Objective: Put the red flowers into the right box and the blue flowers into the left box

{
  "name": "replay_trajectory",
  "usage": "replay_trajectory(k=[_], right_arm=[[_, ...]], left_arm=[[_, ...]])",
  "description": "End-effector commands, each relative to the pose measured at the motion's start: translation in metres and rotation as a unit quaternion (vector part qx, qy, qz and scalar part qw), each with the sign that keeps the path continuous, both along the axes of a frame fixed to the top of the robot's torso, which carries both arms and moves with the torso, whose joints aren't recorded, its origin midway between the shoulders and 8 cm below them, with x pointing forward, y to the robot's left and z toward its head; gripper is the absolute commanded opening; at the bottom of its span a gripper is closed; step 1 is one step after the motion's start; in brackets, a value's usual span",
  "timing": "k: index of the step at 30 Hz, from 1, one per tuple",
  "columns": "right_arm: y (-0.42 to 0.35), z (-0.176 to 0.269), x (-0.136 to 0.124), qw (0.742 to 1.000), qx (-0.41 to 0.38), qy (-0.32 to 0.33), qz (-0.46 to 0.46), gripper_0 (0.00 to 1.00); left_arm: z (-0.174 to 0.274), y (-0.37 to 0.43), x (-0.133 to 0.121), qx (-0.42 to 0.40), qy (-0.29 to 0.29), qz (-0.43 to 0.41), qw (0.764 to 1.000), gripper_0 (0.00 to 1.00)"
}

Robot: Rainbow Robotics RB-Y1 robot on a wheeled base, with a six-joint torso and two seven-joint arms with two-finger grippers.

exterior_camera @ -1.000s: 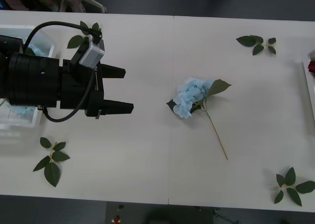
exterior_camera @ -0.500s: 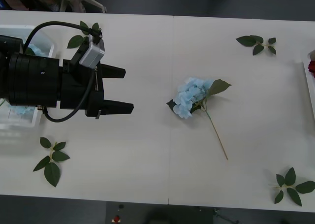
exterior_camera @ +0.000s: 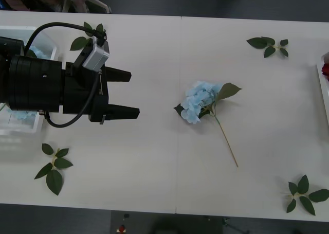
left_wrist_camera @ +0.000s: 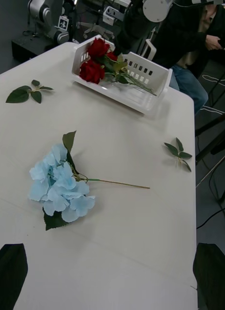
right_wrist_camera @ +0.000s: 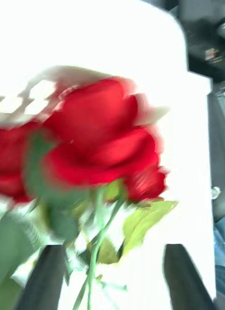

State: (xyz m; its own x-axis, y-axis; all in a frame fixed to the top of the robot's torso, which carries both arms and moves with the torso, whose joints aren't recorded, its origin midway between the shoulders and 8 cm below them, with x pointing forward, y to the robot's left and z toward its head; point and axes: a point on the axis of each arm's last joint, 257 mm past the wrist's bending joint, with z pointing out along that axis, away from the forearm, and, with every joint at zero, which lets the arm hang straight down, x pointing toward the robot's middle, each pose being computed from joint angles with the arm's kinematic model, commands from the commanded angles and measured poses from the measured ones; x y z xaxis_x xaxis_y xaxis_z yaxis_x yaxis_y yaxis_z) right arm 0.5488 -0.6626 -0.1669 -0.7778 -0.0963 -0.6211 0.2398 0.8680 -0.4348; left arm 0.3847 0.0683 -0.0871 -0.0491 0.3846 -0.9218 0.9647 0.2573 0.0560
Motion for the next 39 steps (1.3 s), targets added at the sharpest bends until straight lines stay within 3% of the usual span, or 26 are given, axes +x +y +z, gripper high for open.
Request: replay_trajectory(k=[1, 10, 17, 22, 32, 39], right_arm=[[0.020, 0.032, -0.009, 0.999, 0.019, 0.016, 0.029, 0.89], [0.170, 0.024, -0.031, 0.981, 0.143, 0.038, 0.127, 0.89], [0.329, -0.012, -0.080, 0.954, 0.245, 0.025, 0.169, 0.89], [0.390, -0.025, -0.101, 0.950, 0.261, 0.020, 0.169, 0.89], [0.464, -0.066, -0.090, 0.941, 0.246, 0.004, 0.231, 0.89], [0.494, -0.109, -0.057, 0.941, 0.232, -0.008, 0.248, 0.89]], left_arm=[[0.022, -0.004, 0.001, -0.008, -0.013, 0.000, 1.000, 1.00], [0.022, -0.004, 0.001, -0.008, -0.013, 0.000, 1.000, 1.00], [0.022, -0.004, 0.001, -0.008, -0.013, 0.000, 1.000, 1.00], [0.022, -0.004, 0.001, -0.008, -0.013, 0.000, 1.000, 1.00], [0.022, -0.004, 0.001, -0.008, -0.013, 0.000, 1.000, 1.00], [0.022, -0.004, 0.001, -0.008, -0.013, 0.000, 1.000, 1.00]])
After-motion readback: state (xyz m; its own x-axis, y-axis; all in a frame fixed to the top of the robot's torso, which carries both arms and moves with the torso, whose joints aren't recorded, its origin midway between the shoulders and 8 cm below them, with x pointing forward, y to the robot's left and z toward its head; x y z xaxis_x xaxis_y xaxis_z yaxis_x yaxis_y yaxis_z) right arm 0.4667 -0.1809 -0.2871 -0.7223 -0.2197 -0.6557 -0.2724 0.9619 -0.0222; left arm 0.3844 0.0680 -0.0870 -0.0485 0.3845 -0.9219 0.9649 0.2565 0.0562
